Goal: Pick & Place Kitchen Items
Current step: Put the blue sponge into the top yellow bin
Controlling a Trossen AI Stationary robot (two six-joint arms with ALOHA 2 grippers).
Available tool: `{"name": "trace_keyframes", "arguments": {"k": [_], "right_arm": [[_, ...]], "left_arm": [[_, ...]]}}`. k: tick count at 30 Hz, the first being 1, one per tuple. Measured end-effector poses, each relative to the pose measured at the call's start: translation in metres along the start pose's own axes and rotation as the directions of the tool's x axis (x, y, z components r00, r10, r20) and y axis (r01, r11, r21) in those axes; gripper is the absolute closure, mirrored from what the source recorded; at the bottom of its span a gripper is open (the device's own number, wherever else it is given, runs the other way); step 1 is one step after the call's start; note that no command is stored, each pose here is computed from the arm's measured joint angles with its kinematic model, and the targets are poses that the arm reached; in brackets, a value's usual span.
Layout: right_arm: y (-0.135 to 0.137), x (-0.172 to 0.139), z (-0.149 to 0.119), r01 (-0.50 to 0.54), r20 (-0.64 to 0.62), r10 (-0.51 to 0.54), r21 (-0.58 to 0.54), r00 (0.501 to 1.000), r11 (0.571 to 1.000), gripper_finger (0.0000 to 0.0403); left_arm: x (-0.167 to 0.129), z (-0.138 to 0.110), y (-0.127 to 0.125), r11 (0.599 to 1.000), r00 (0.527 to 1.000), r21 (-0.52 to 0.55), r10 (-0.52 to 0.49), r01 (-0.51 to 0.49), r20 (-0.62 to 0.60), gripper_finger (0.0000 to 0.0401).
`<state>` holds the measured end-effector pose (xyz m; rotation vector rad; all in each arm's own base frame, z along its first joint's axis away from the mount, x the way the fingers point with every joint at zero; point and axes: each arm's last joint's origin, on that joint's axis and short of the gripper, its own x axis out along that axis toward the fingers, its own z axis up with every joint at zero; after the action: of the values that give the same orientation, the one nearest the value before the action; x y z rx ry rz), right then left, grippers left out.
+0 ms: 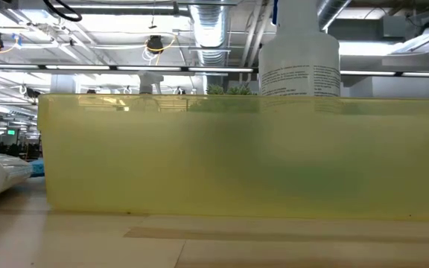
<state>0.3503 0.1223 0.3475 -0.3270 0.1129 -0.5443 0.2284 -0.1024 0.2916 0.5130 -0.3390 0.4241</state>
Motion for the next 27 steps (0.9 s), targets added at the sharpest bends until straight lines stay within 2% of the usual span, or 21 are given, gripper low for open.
{"name": "trace_keyframes", "arguments": {"k": [7, 22, 27], "right_arm": [[0.001, 0.0, 0.0, -0.026, 0.009, 0.026, 0.009, 1.0, 1.0, 0.0403], [0.002, 0.0, 0.001, -0.062, 0.021, 0.061, 0.019, 0.998, 0.998, 0.0403], [0.002, 0.0, 0.001, -0.062, 0.021, 0.061, 0.019, 0.998, 0.998, 0.0403]], "left_arm": [[0.006, -0.006, 0.005, 0.998, 0.999, -0.055, 0.033, -0.034, -0.018, 0.021], [0.009, -0.01, 0.006, 0.996, 0.999, -0.08, 0.026, -0.029, -0.037, 0.0219], [0.009, -0.011, 0.006, 0.996, 0.999, -0.088, 0.019, -0.022, -0.031, 0.0238]]}}
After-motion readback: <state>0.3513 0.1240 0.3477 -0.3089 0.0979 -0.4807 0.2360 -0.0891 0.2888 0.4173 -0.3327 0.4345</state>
